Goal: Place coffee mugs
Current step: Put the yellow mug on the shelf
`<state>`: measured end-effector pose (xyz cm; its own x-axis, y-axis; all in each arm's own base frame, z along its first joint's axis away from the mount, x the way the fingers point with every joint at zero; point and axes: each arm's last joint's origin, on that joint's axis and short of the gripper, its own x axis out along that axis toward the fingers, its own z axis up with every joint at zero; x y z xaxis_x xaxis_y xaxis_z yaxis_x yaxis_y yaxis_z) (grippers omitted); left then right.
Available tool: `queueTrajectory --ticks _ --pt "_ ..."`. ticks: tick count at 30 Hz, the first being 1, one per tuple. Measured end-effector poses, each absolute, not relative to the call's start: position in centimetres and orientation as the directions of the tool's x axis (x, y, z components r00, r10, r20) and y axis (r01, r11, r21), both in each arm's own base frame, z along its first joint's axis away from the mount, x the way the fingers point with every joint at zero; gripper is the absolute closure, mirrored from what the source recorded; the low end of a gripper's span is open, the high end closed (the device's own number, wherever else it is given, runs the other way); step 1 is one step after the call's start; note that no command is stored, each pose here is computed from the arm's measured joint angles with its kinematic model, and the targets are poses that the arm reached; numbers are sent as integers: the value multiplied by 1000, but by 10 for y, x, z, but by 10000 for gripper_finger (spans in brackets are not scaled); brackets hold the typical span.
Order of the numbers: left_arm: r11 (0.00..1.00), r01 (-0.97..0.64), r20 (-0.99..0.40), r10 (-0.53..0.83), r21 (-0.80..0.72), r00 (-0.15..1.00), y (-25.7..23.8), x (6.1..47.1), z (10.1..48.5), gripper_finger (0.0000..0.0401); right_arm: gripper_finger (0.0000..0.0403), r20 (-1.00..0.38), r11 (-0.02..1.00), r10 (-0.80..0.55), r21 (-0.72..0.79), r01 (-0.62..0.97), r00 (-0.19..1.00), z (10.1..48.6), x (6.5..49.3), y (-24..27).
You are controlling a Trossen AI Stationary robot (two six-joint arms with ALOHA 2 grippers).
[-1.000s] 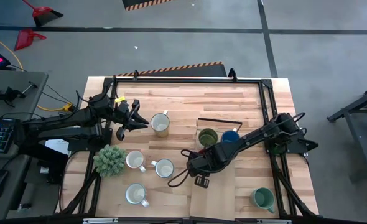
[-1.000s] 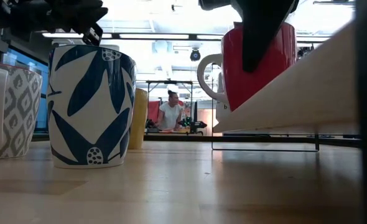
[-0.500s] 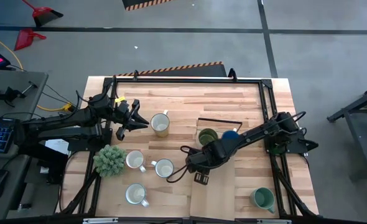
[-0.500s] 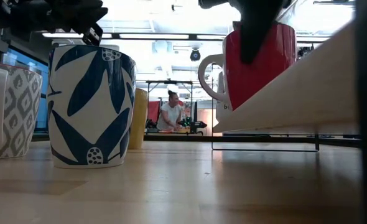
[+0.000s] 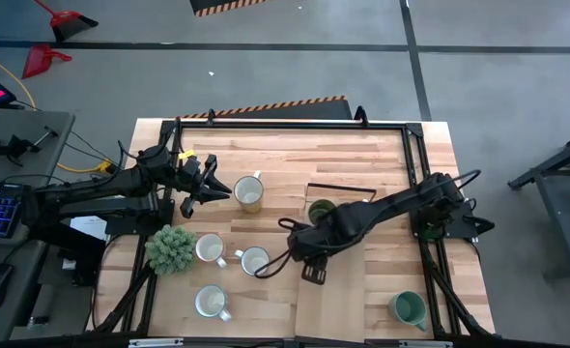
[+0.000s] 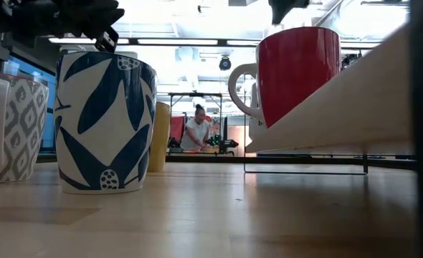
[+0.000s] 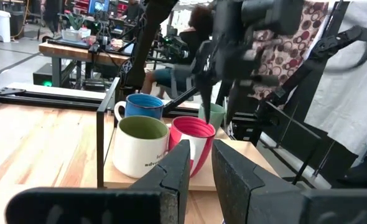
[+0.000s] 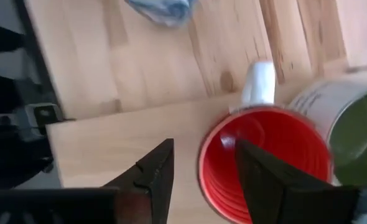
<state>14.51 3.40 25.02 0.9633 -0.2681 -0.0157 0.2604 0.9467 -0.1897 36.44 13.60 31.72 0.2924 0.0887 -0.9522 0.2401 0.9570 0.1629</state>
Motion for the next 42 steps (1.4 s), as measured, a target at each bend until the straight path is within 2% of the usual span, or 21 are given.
queueTrajectory --ticks 5,11,16,23,30,36,42 --pt "947 260 -15 -268 -189 963 34 145 250 344 256 -909 972 105 180 153 404 353 366 135" --pt "947 260 -15 -268 -190 963 34 145 250 344 256 -872 984 87 150 95 481 405 349 128" --pt "943 259 -15 -268 -209 963 34 145 250 344 257 -819 997 -26 22 76 574 436 321 112" --pt "904 246 -15 -268 -351 963 34 145 250 344 257 -764 964 -243 -123 234 598 457 256 71" --pt "900 239 -15 -262 -365 965 34 145 250 344 257 -669 941 -306 -103 323 677 446 192 43" --pt "900 237 -15 -261 -366 965 34 145 250 344 257 -520 953 -271 -28 301 810 413 154 31" --pt "900 237 -15 -261 -366 965 34 145 250 344 257 -410 956 -245 49 290 879 376 123 22"
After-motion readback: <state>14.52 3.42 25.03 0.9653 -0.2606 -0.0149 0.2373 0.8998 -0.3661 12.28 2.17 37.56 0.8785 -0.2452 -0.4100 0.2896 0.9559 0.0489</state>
